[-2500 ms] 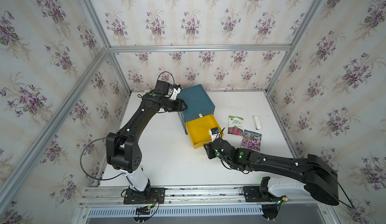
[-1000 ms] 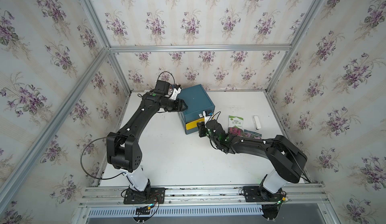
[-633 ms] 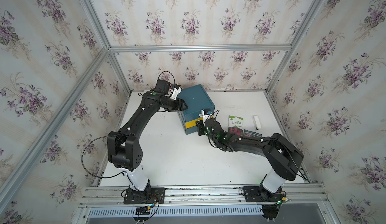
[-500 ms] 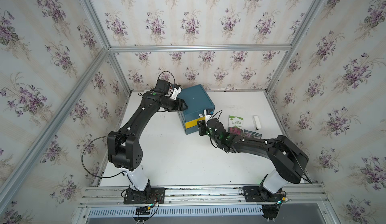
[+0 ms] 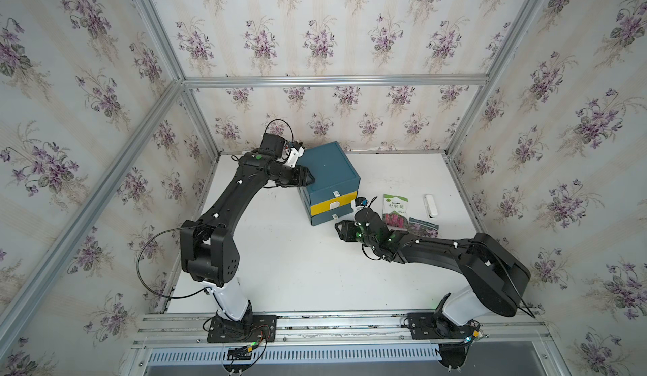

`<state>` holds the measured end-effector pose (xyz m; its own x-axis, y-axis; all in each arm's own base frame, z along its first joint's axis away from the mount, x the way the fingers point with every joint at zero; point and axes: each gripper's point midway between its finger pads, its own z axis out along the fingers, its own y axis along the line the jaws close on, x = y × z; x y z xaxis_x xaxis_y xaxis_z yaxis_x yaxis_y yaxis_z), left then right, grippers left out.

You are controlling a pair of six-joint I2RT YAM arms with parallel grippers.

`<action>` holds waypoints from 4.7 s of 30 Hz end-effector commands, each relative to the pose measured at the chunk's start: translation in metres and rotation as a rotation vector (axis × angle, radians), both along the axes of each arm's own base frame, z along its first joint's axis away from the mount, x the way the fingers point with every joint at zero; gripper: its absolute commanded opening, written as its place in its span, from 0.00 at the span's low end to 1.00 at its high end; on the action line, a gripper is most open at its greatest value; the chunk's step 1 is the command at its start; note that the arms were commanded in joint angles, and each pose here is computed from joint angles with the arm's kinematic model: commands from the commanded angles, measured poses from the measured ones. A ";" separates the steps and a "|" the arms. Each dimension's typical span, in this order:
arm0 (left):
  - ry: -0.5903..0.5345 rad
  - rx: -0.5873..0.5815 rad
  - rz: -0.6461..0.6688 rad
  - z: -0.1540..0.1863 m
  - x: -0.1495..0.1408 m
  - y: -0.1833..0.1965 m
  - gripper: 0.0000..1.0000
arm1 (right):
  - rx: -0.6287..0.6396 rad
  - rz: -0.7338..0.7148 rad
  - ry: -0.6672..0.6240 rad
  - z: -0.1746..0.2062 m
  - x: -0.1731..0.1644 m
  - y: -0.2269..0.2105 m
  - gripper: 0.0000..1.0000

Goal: Take the seed bags out of the drawer
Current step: Close the drawer in the storage box, then open the drawer in the storage box.

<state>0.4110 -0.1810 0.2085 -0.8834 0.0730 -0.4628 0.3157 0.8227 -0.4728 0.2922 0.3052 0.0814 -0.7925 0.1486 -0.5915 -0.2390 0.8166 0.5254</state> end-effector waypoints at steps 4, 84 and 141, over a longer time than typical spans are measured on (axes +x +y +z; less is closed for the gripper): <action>0.209 0.182 0.004 -0.045 -0.040 0.028 0.62 | 0.184 -0.014 0.113 -0.004 0.007 0.020 0.59; 0.178 0.153 0.019 -0.028 -0.042 0.024 0.64 | 0.334 -0.013 0.159 -0.022 -0.002 0.036 0.00; 0.210 0.170 -0.023 -0.045 -0.056 0.012 0.64 | 0.130 0.090 0.336 -0.047 -0.140 -0.017 0.00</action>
